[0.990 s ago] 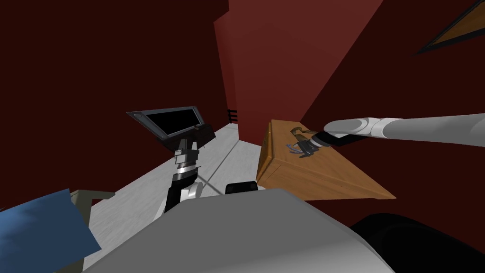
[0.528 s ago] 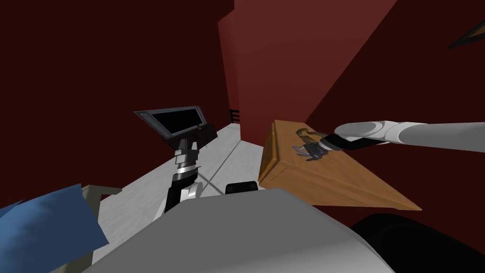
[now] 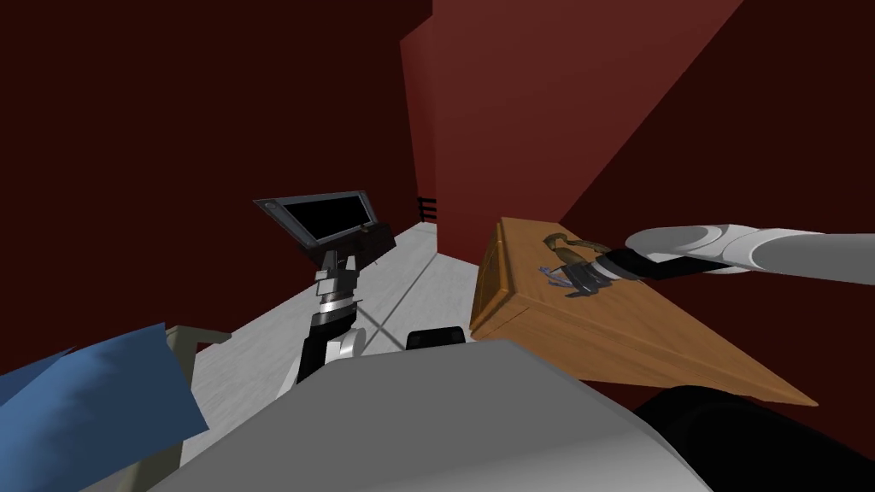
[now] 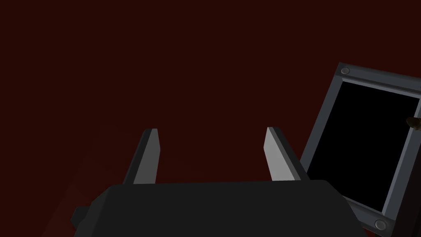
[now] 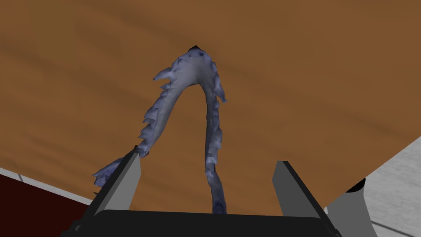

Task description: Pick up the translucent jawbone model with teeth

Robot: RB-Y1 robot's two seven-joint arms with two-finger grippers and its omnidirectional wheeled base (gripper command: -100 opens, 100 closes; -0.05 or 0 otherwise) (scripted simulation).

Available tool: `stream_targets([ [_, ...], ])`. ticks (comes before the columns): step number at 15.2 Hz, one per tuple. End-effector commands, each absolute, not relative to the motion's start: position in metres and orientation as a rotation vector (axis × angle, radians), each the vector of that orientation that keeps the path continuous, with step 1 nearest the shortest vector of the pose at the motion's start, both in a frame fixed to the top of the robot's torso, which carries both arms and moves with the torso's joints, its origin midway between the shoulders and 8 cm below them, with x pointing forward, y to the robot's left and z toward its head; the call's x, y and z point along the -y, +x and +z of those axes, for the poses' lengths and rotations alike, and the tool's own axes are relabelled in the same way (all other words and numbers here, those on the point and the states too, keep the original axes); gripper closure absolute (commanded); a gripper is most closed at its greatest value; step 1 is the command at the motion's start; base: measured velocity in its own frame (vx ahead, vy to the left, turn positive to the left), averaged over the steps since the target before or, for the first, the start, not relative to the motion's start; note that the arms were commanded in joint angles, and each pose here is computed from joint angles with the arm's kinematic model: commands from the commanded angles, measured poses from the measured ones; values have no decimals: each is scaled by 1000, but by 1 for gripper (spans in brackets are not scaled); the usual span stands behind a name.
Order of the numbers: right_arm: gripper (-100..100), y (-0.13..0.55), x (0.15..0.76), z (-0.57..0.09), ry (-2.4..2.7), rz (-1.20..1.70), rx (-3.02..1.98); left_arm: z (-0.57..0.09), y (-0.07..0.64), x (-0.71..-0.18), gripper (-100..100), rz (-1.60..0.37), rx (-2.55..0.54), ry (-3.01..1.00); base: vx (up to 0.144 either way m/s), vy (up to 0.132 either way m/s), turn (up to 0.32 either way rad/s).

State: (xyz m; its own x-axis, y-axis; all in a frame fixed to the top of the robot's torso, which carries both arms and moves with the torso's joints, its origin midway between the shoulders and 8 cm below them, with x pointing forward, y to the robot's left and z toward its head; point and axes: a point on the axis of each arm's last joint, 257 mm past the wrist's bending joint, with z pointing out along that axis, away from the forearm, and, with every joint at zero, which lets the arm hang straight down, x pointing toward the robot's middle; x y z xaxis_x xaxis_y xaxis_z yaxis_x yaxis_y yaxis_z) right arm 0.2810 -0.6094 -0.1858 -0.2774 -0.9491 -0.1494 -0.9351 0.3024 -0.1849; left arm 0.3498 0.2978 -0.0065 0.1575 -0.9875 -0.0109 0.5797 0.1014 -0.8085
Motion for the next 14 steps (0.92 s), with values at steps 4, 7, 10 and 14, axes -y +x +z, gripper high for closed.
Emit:
stream_targets([
  [4, -100, 256, 638, -189, -1722, -109, -2345, -7, 350, -298, 0, -1295, -669, -768, 36, 54, 54],
  [7, -100, 258, 636, -188, -1724, -109, -2343, -7, 350, -298, 0, -1295, -669, -768, 23, 48, 19],
  [10, 100, 257, 636, -188, -1727, -109, -2342, -7, 350, -298, 0, -1294, -669, -768, 1, 3, 0],
  [14, 100, 267, 626, -188, -1733, -101, -2336, -7, 350, -298, 0, -1294, -669, -768, -15, -24, -30],
])
